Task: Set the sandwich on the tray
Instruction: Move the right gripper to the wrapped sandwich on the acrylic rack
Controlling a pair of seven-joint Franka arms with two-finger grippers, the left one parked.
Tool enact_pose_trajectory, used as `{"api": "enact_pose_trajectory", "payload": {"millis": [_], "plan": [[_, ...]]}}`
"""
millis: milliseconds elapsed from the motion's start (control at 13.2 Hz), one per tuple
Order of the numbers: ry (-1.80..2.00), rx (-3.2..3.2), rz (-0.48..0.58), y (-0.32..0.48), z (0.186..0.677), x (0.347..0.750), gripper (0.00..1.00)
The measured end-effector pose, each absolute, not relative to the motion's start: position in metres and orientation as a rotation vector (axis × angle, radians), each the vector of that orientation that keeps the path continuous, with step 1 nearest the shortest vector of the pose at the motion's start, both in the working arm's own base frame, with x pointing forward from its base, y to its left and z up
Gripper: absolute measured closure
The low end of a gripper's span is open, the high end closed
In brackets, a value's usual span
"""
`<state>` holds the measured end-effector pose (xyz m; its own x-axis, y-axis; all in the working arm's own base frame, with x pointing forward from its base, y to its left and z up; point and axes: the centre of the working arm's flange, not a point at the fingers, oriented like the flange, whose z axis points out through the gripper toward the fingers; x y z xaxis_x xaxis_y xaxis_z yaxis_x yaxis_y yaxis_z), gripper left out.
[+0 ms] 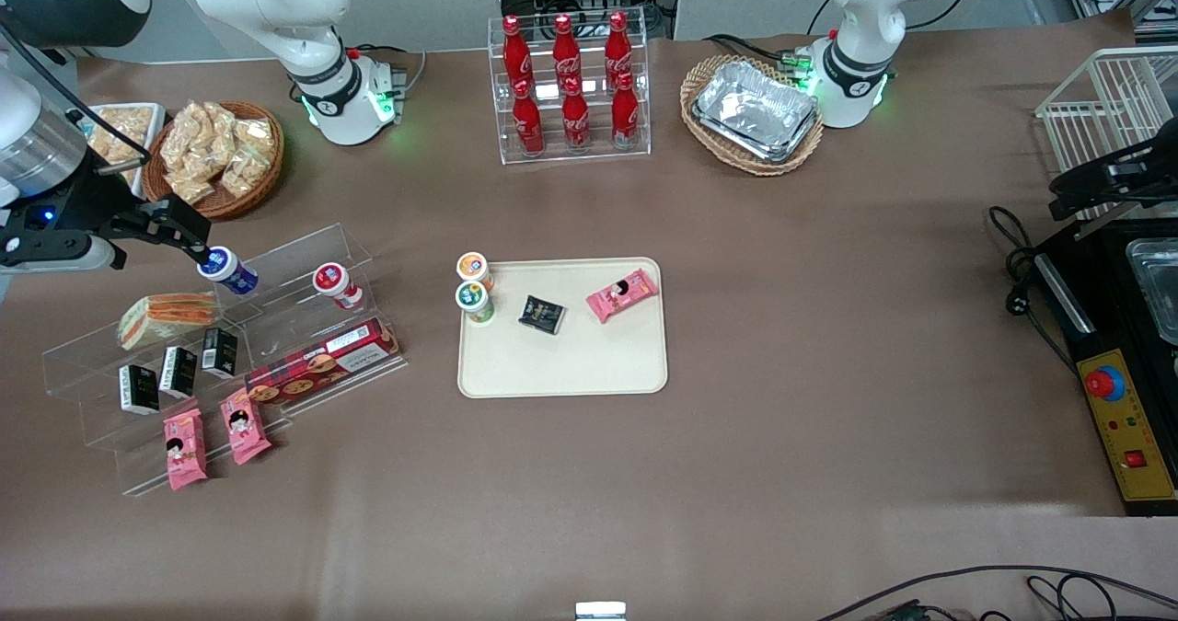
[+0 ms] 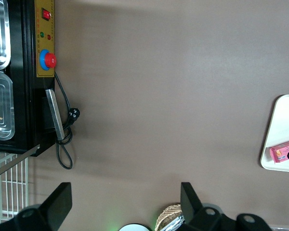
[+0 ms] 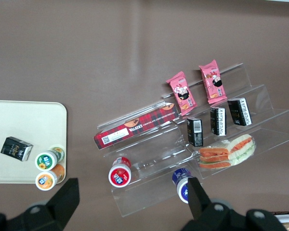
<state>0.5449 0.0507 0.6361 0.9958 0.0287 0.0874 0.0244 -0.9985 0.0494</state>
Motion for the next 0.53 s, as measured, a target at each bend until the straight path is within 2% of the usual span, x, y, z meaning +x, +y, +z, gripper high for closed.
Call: {"api": "enact_pose_trajectory", "payload": {"millis": [530], "plan": [[-0.004, 3.091, 0.135, 0.0502, 0.6380, 0.5433, 0.00]]}}
